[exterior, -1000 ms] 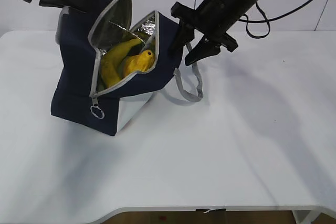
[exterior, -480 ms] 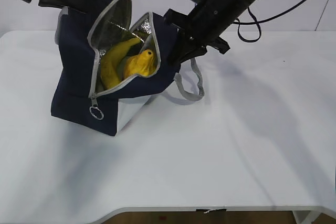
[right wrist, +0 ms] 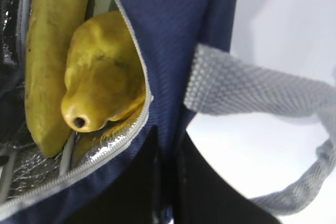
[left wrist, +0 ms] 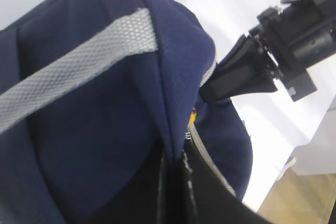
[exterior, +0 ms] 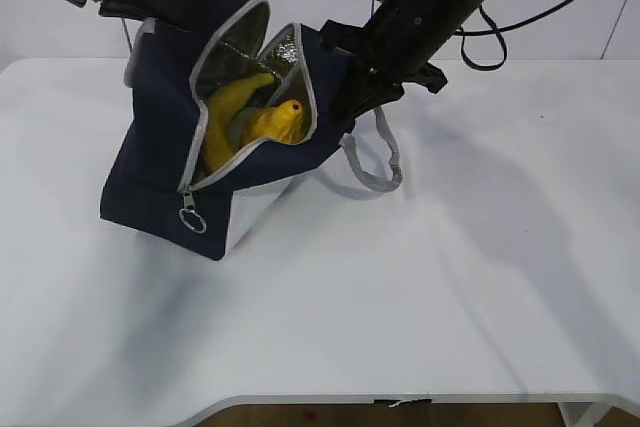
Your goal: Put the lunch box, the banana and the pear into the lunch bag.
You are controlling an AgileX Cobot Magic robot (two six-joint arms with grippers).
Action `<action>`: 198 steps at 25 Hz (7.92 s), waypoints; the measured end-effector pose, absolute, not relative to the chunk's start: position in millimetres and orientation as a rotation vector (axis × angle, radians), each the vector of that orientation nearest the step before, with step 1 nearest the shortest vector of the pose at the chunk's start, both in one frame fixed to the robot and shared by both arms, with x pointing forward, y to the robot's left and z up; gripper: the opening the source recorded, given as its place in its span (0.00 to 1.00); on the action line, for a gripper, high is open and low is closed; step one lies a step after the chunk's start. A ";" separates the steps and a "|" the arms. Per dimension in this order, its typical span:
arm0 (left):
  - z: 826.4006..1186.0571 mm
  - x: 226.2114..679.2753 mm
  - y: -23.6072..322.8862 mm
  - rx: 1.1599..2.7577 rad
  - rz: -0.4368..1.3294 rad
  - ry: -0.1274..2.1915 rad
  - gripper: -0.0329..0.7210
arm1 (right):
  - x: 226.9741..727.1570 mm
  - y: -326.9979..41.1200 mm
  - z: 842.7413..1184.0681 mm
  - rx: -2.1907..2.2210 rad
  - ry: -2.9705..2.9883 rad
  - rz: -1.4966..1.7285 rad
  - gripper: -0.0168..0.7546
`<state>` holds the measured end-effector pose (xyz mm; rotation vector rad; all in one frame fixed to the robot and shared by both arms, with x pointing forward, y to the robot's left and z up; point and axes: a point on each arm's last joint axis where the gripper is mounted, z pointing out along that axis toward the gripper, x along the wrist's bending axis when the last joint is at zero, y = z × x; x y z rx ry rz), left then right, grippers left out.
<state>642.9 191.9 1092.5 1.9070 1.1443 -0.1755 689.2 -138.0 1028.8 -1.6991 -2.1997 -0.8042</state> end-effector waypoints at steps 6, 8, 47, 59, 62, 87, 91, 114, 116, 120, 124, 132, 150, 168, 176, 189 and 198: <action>1092.7 637.2 162.8 1.938 -0.168 1.085 0.04 | 681.2 -143.1 1052.4 -1.702 -2.283 -0.822 0.03; 1092.3 634.4 151.9 1.956 -0.161 1.062 0.04 | 678.6 -147.8 1062.6 -1.706 -2.291 -0.845 0.03; 1092.2 578.0 33.6 2.092 -0.170 0.767 0.04 | 596.4 -209.2 1125.6 -1.819 -2.606 -0.665 0.03; 1090.3 580.9 32.8 2.094 -0.127 0.770 0.04 | 594.5 -209.6 1116.2 -1.811 -2.597 -0.624 0.03; 1083.8 584.0 31.2 2.098 -0.132 0.782 0.04 | 595.9 -209.3 1113.7 -1.810 -2.594 -0.615 0.03; 1094.7 593.9 43.7 2.054 -0.082 0.786 0.61 | 604.5 -201.9 1132.2 -1.713 -2.643 -0.778 0.46; 1128.4 591.9 61.2 1.970 -0.029 0.764 0.61 | 605.4 -198.8 1148.2 -1.686 -2.648 -0.882 0.50; 1279.5 485.2 153.9 1.780 0.293 0.498 0.61 | 514.3 -225.7 1291.4 -1.312 -2.494 -1.863 0.54; 1284.9 479.9 160.9 1.773 0.325 0.498 0.61 | 507.3 -226.2 1296.2 -1.305 -2.507 -1.880 0.54; 1291.9 476.1 179.7 1.774 0.428 0.534 0.61 | 496.5 -228.2 1302.3 -1.309 -2.545 -1.892 0.54; 1292.1 475.7 196.0 1.838 0.580 0.578 0.59 | 486.6 -229.0 1307.3 -1.302 -2.565 -1.901 0.54; 1287.3 480.8 214.1 1.894 0.727 0.777 0.59 | 438.0 -230.7 1324.3 -1.239 -2.613 -1.966 0.54; 1302.6 422.0 228.1 1.759 0.697 0.867 0.58 | 362.1 -241.5 1318.1 -1.425 -2.546 -2.127 0.54; 1276.0 394.6 224.6 1.815 0.687 0.840 0.58 | 375.1 -254.3 1191.3 -1.708 -2.590 -2.007 0.51; 1266.7 398.4 224.7 1.816 0.662 0.899 0.58 | 373.4 -248.5 1140.1 -1.575 -2.710 -1.992 0.51; 1219.7 394.8 231.4 1.755 0.715 0.951 0.58 | 371.1 -230.8 1084.3 -1.205 -2.765 -2.106 0.51; 1167.8 399.4 231.8 1.804 0.672 1.030 0.58 | 387.7 -227.5 1074.5 -1.282 -2.677 -2.064 0.51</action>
